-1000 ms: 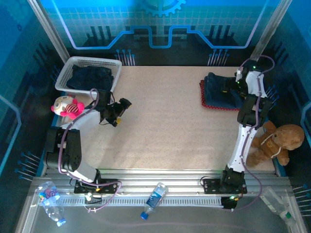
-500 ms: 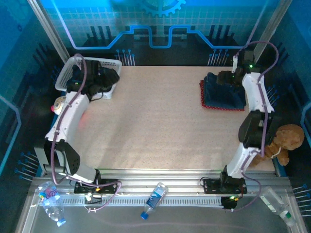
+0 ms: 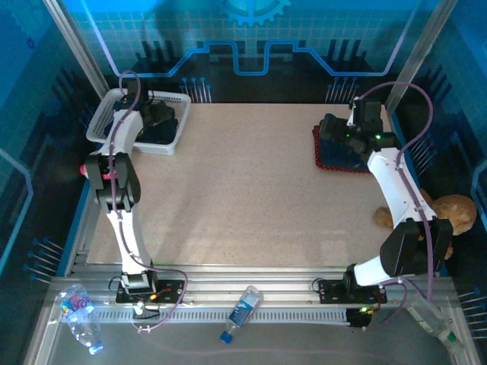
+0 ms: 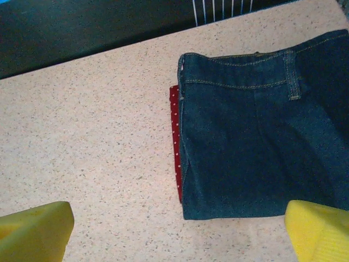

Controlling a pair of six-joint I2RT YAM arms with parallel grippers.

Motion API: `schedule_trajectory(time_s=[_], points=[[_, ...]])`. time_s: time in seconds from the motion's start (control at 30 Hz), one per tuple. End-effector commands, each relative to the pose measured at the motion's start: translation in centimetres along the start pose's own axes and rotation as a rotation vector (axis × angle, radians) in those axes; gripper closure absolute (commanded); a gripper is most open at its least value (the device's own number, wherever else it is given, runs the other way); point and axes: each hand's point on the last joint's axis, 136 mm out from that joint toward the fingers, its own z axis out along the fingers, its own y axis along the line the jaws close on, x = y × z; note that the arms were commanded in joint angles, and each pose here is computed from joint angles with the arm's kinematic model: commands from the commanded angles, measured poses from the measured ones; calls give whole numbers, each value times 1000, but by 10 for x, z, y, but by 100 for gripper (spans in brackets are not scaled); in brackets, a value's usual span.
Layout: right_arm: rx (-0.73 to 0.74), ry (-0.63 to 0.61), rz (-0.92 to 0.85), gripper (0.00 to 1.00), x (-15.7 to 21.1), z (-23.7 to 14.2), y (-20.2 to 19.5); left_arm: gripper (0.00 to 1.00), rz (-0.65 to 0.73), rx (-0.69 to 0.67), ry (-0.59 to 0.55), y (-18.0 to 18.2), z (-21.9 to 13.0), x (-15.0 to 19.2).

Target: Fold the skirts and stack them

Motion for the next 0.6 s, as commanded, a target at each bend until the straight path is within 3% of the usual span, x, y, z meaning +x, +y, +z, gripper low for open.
schedule_trajectory(time_s=[0.0,0.2,0.23,0.33,0.43,0.5,0.57], points=[[-35,-63,69,0,-13,-15,3,4,14,83,-28,-15,24,-26],[-11,-84,74,0,-18,-27,-4,11,19,110,16,-20,83,-17],[-9,-87,76,0,-18,-28,-5,17,11,95,18,-17,91,-15],[-8,-104,92,0,-22,-33,-6,52,-52,80,35,-9,104,-13],[-9,-121,111,0,-26,-38,-8,85,-102,112,-8,-12,88,-33],[-13,-128,122,0,-28,-40,-8,97,-99,144,-71,-20,64,-57],[-32,-136,130,0,-28,-43,-5,100,-91,187,-145,-29,27,-85]])
